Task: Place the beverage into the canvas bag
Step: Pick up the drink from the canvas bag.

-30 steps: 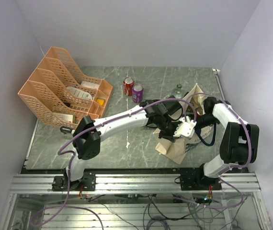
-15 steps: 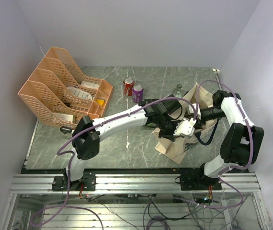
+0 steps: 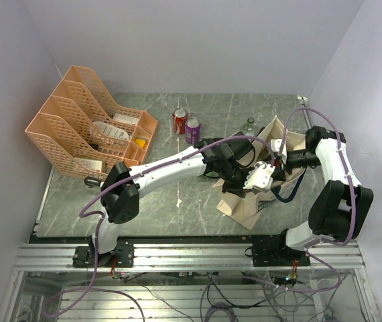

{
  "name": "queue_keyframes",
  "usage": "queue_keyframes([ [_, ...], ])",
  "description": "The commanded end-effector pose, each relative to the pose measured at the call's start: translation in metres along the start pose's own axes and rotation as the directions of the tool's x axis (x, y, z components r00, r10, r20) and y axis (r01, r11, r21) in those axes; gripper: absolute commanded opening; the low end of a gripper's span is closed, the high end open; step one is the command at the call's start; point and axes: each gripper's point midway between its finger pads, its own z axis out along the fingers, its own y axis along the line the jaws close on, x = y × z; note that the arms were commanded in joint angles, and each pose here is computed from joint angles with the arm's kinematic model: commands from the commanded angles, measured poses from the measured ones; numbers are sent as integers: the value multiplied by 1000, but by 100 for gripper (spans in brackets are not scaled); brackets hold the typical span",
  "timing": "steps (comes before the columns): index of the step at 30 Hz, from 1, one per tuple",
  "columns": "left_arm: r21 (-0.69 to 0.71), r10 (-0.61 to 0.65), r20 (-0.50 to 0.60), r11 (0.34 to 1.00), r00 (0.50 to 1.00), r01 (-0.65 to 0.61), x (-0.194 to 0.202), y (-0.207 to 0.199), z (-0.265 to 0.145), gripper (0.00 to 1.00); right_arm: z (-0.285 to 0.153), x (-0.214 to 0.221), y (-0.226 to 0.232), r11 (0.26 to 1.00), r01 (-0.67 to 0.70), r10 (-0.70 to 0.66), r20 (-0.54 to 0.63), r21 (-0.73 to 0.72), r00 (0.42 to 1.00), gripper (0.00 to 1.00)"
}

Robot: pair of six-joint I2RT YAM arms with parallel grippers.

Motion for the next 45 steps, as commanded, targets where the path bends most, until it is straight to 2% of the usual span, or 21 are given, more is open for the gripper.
queue_keyframes([
  [1,-75,3,4,997,1000,-3,-8,16,-11,7,-13,-45,-19,994,-21,7,128,108,992,0],
  [8,-102,-3,25,995,1000,5,-17,24,-12,10,-13,-51,-13,990,-70,51,150,126,987,0],
  [15,-141,-41,49,989,998,47,-25,29,-18,40,-24,-57,-20,981,-103,77,155,166,985,0],
  [17,-162,-51,60,985,997,61,-30,34,-21,52,-27,-61,-22,979,-107,79,161,176,984,0],
  [19,-189,-53,76,980,996,66,-38,39,-26,59,-30,-67,-23,977,-107,76,166,187,983,0],
  [27,-331,-73,147,936,986,119,-64,62,-58,65,-50,-92,-38,949,-153,102,190,275,976,0],
  [30,-420,-83,148,897,986,138,-68,74,-75,68,-57,-103,-45,937,-163,101,206,310,973,0],
  [34,-506,-78,166,849,983,153,-78,82,-100,78,-66,-119,-49,923,-172,97,225,344,970,0],
  [38,-563,-71,193,809,979,170,-89,84,-124,84,-78,-137,-57,905,-182,89,247,384,965,0],
  [45,-652,-81,271,718,959,245,-104,94,-161,92,-102,-175,-75,842,-304,145,355,445,923,0],
])
